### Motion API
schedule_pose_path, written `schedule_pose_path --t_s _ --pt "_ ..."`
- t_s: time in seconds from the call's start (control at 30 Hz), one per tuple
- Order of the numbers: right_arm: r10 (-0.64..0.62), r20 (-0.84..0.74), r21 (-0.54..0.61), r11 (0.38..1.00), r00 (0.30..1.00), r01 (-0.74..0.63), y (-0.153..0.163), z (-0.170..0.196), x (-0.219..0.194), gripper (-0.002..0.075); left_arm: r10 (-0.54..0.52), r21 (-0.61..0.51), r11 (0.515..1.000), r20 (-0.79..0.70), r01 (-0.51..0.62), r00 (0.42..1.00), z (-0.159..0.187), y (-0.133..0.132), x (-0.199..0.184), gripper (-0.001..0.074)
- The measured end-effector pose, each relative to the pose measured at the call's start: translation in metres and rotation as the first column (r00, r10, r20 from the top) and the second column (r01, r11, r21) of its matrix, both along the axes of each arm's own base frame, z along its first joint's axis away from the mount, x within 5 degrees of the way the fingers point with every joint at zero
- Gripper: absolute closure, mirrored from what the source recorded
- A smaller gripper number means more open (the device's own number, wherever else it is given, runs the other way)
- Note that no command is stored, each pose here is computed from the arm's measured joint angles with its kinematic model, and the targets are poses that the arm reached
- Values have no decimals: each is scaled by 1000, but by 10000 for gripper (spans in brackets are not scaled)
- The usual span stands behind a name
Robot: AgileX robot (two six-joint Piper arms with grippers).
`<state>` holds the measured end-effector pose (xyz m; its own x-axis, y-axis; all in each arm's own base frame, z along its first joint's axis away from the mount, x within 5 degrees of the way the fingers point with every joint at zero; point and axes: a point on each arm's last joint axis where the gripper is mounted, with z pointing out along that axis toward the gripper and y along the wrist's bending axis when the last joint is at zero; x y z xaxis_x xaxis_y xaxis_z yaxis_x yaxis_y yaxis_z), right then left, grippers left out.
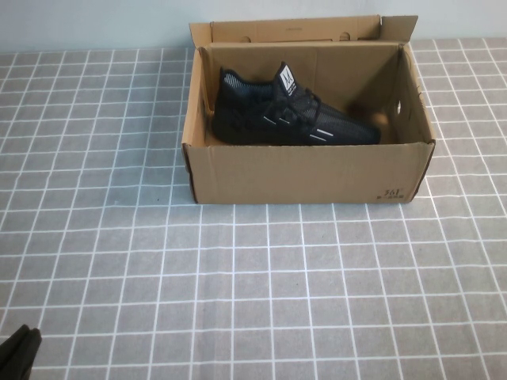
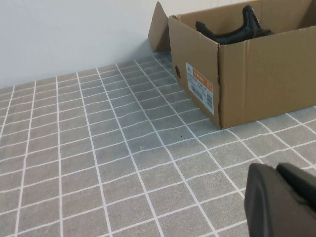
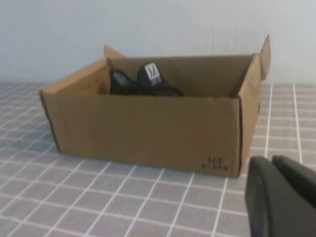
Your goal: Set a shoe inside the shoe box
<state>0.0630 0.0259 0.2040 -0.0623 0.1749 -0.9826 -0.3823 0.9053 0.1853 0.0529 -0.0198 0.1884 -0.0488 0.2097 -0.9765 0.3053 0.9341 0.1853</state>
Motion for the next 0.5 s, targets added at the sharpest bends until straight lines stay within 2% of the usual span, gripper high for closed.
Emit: schedule_pose_path --t_s 0.33,0.43,0.5 --pt "27 -92 -45 999 995 -31 2 -9 -2 742 0 0 1000 -1 0 1000 0 0 0 736" --pt "-26 -66 -66 998 997 22 -2 -9 -2 742 -1 0 1000 -2 1 1000 0 0 0 736" --pt "-108 -56 -66 992 993 104 -7 -8 -1 742 -1 0 1000 -2 1 1000 0 0 0 736"
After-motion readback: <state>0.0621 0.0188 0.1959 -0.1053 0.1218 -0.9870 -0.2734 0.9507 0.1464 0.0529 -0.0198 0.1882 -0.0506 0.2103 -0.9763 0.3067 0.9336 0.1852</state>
